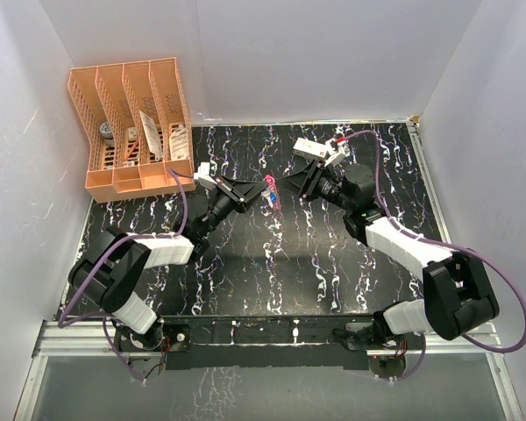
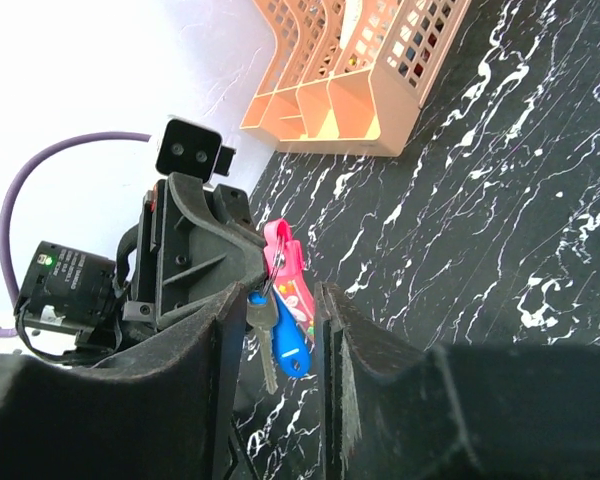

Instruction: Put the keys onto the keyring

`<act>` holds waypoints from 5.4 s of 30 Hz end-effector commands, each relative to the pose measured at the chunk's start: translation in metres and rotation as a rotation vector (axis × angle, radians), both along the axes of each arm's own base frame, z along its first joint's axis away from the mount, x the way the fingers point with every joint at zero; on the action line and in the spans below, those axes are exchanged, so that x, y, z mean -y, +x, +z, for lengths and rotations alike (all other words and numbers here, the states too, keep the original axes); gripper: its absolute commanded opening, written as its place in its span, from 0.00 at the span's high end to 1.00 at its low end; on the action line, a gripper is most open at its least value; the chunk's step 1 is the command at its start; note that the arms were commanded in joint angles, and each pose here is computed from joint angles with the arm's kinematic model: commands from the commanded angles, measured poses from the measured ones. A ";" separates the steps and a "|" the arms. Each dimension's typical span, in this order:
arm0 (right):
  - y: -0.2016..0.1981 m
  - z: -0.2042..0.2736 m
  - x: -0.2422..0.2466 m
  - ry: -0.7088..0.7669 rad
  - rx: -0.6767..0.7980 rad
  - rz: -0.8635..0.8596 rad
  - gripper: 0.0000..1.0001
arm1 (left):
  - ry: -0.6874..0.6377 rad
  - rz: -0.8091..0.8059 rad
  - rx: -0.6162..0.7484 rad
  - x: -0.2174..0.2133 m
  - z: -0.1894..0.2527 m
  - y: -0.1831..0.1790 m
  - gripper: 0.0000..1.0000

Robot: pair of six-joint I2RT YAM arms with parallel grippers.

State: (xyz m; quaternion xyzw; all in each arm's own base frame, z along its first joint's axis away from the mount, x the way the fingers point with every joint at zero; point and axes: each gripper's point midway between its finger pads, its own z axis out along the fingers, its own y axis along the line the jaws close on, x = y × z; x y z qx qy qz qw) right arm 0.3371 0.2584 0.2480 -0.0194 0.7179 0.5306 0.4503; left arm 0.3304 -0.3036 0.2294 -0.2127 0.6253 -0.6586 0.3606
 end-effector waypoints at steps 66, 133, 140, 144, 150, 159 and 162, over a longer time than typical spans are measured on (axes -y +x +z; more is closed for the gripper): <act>-0.003 0.011 -0.005 0.072 0.017 0.036 0.79 | -0.041 -0.123 0.076 0.031 0.011 -0.023 1.00; -0.026 0.003 0.000 -0.028 0.019 0.155 1.00 | 0.727 -0.015 0.996 -0.021 -0.021 -0.076 0.02; -0.031 0.003 -0.001 -0.020 0.013 0.179 1.00 | 0.725 -0.025 1.105 -0.013 -0.014 -0.079 0.01; -0.032 0.003 -0.001 -0.020 0.012 0.187 1.00 | 0.723 -0.057 1.187 -0.003 -0.015 -0.079 0.02; -0.035 0.007 -0.002 -0.013 0.016 0.198 1.00 | 0.724 -0.044 1.202 0.007 -0.022 -0.066 0.06; -0.037 0.007 -0.001 -0.013 0.013 0.198 1.00 | 0.636 -0.007 1.232 0.015 -0.014 -0.061 0.01; -0.038 0.006 -0.001 -0.013 0.013 0.197 1.00 | 0.643 0.006 1.238 0.015 -0.012 -0.059 0.01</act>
